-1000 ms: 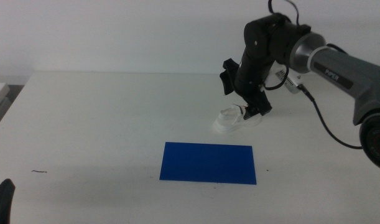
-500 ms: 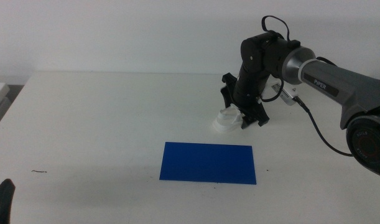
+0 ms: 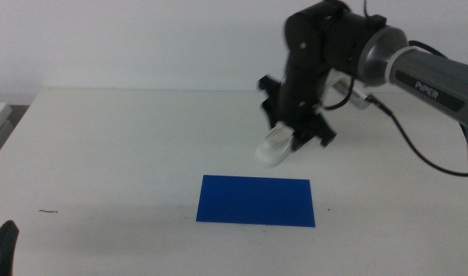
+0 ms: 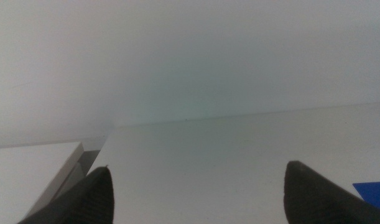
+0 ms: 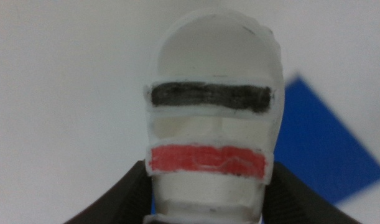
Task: Use one arm to grab the shoe from the table and place it on the mat.
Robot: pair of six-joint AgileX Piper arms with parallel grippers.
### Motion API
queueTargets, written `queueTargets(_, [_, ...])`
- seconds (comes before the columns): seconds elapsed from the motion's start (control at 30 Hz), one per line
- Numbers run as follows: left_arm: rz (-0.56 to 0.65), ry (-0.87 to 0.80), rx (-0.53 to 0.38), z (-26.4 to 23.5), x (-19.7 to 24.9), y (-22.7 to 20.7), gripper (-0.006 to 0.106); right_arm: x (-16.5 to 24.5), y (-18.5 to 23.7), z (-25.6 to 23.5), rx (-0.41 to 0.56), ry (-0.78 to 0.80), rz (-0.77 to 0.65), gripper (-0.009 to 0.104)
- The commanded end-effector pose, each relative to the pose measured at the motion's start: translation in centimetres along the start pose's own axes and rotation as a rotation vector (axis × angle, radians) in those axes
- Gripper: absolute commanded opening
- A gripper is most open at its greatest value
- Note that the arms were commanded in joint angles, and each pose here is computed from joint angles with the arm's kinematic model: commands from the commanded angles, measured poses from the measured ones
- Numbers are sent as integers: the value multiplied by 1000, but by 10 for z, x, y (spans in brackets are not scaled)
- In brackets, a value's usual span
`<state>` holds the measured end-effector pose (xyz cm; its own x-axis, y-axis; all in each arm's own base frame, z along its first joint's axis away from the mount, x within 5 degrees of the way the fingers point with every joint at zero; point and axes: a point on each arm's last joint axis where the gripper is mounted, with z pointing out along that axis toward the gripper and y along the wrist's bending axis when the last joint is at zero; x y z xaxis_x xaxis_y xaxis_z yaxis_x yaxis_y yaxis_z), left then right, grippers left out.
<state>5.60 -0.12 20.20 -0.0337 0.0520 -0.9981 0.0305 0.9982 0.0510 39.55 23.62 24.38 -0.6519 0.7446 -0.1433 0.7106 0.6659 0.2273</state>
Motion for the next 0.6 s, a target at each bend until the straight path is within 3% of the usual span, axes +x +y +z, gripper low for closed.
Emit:
queueTargets(0.0, [-5,-8,8,0,-1,-1,94,22,-7,-6,31,14,-42,-1])
queueTargets(0.13, [-5,-8,8,0,-1,-1,94,50,-16,2,21,40,-85,-1])
queueTargets(0.3, [-5,-8,8,0,-1,-1,94,53,-21,14,27,55,-189,-1])
queueTargets(0.4, [-5,-8,8,0,-1,-1,94,51,-17,15,-20,46,-450,-1])
queueTargets(0.57, [-5,-8,8,0,-1,-1,94,51,-10,15,-127,17,-1129,-1])
